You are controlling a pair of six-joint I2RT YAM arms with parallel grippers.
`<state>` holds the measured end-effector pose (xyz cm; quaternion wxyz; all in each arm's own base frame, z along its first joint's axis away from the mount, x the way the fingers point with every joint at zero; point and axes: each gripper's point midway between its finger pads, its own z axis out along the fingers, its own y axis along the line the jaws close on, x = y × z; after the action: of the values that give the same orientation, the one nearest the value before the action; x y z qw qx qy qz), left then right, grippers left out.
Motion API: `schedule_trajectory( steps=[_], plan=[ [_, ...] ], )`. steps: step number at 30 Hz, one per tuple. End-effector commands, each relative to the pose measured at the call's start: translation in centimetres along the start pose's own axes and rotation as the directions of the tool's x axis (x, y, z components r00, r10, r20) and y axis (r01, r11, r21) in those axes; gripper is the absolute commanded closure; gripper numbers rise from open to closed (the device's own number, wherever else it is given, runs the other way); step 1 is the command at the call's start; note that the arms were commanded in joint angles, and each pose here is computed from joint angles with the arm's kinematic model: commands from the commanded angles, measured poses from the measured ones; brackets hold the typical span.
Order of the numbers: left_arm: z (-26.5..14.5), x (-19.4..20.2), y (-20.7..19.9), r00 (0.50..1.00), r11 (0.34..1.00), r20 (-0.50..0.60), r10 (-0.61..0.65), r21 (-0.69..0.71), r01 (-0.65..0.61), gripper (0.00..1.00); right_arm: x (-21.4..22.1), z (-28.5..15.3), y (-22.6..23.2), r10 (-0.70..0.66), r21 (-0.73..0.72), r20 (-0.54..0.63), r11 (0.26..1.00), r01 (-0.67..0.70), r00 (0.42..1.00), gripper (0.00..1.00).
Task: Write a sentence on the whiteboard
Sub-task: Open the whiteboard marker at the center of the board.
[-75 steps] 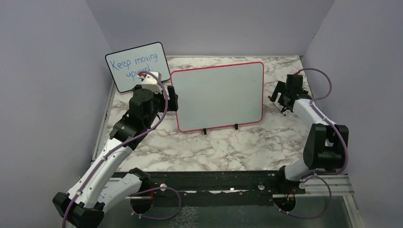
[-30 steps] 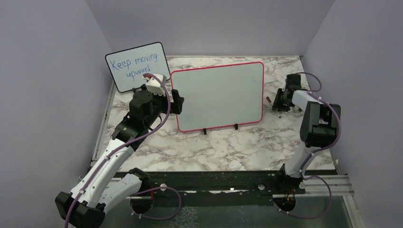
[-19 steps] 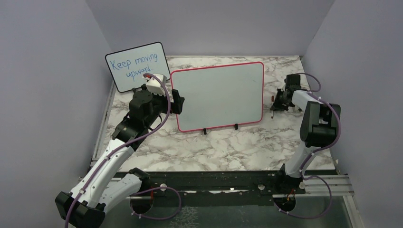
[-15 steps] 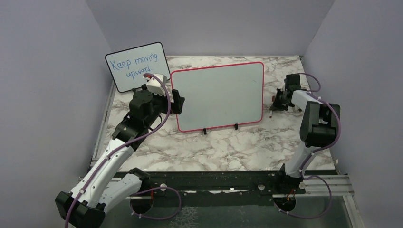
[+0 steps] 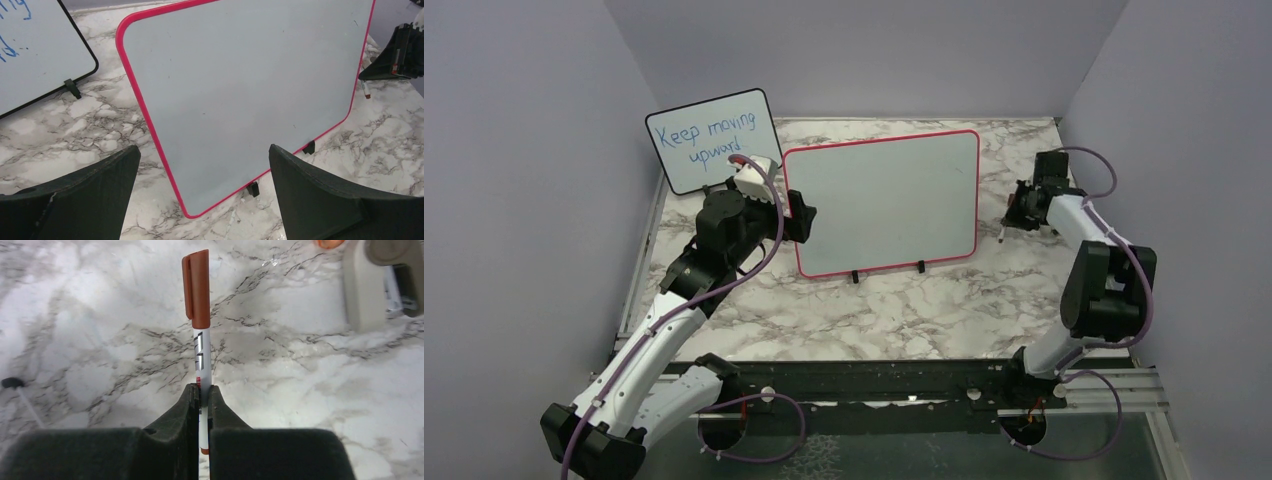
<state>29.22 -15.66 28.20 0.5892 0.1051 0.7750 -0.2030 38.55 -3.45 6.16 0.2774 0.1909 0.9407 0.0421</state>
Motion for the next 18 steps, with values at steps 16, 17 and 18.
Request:
schedule_trajectory(
  steps=[16, 17, 18],
  plan=[
    [-0.3, -3.0, -5.3, 0.981, 0.952, -0.02, -0.195, 0.236, 0.194, 0.02, -1.9, -17.3, 9.5, -0.082, -0.337, 0.296, 0.923, 0.184, 0.952, 0.99],
    [-0.2, -2.9, -5.5, 0.978, 0.948, -0.03, -0.204, 0.242, 0.206, 0.02, -1.4, -17.6, 10.6, -0.104, -0.361, 0.293, 0.908, 0.21, 0.95, 0.99],
    [-0.2, -2.9, -5.6, 0.977, 0.946, -0.039, -0.209, 0.245, 0.212, 0.02, -0.8, -18.0, 11.7, -0.125, -0.377, 0.293, 0.896, 0.234, 0.948, 0.99]
  ],
)
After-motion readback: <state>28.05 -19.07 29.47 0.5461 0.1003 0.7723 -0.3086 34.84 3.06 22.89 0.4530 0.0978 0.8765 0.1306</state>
